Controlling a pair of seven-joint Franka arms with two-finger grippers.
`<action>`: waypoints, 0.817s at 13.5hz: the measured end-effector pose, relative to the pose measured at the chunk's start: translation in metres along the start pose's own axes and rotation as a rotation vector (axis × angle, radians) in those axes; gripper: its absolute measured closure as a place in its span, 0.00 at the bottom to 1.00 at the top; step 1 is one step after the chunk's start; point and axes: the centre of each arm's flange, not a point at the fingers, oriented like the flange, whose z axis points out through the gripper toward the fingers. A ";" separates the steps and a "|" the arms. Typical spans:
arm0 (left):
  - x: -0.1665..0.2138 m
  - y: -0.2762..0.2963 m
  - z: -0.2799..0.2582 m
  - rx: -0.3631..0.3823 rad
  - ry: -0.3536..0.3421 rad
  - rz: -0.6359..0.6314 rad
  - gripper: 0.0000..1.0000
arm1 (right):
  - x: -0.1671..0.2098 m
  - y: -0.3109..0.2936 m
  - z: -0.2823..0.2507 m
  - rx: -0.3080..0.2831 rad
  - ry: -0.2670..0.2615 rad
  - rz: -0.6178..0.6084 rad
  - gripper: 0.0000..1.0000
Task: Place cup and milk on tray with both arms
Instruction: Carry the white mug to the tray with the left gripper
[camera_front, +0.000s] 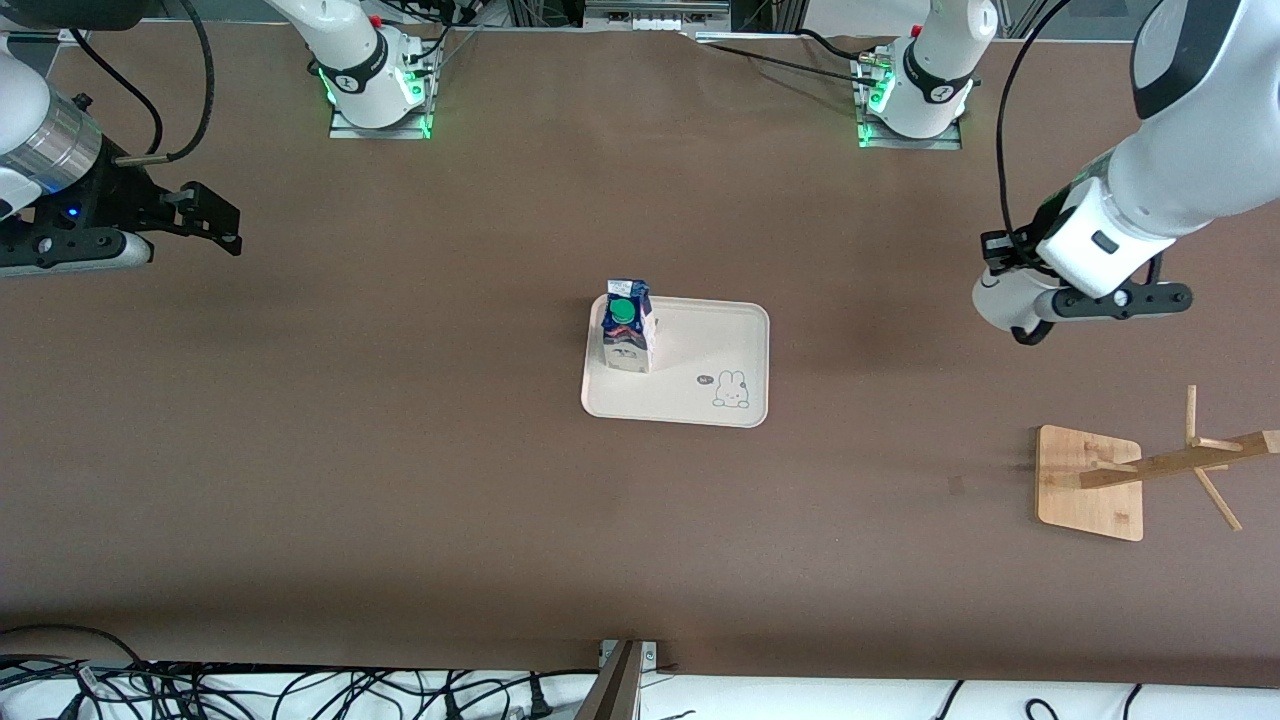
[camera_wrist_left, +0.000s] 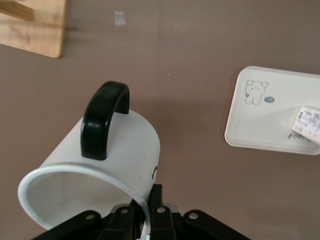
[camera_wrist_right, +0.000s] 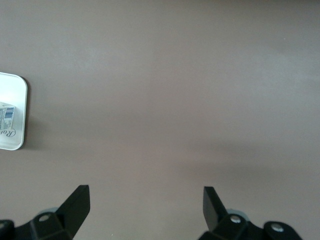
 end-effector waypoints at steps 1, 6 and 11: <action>0.003 0.013 0.011 -0.025 -0.035 0.021 0.92 | 0.000 -0.001 0.000 0.000 -0.001 -0.001 0.00; 0.010 0.093 0.085 -0.029 -0.195 0.150 0.92 | 0.000 -0.003 0.000 0.000 -0.001 -0.006 0.00; 0.037 0.215 0.172 -0.030 -0.263 0.177 0.92 | -0.001 -0.004 0.000 0.000 -0.009 -0.007 0.00</action>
